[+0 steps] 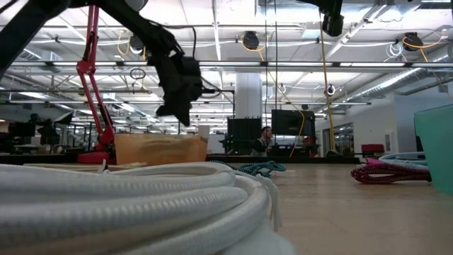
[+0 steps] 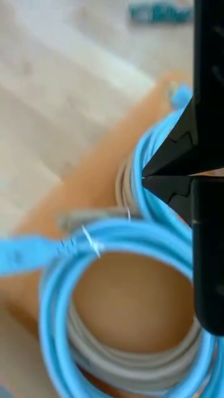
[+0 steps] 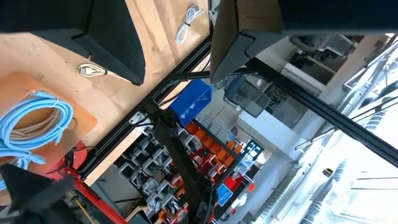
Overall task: Pick & Place USB Port
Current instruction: Put the dark red charger cable into the green bin
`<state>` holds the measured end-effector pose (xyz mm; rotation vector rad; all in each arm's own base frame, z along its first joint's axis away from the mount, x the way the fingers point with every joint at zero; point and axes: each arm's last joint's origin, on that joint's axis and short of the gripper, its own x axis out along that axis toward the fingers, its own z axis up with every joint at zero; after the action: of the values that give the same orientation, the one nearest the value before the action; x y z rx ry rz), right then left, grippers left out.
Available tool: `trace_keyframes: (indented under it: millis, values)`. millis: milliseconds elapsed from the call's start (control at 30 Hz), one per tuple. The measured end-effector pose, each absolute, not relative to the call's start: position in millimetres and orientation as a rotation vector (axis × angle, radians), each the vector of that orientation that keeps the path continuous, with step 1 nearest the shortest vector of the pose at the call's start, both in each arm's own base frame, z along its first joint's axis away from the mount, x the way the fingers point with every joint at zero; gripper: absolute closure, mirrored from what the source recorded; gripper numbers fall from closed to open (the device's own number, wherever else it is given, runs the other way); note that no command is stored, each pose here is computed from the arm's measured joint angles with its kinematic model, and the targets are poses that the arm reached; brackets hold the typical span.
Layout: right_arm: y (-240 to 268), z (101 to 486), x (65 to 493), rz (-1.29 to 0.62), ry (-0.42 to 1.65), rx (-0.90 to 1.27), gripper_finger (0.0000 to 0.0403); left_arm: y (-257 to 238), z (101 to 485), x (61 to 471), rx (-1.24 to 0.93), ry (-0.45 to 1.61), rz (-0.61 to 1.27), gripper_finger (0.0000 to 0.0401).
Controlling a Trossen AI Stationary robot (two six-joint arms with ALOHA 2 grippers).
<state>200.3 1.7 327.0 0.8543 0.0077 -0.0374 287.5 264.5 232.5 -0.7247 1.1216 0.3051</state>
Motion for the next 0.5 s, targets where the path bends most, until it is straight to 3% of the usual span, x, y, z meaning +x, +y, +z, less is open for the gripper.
trace_keyframes:
  millis: [233, 500]
  values:
    - [2.5, 327.0, 200.4, 0.012, 0.03, 0.852, 0.0232, 221.0, 300.5, 284.6, -0.649, 0.96, 0.223, 0.0401]
    - [-2.0, 323.4, 199.5, 0.126, 0.125, 0.857, 0.0232, 133.9, 360.8, 288.2, -0.611, 0.856, 0.129, 0.04]
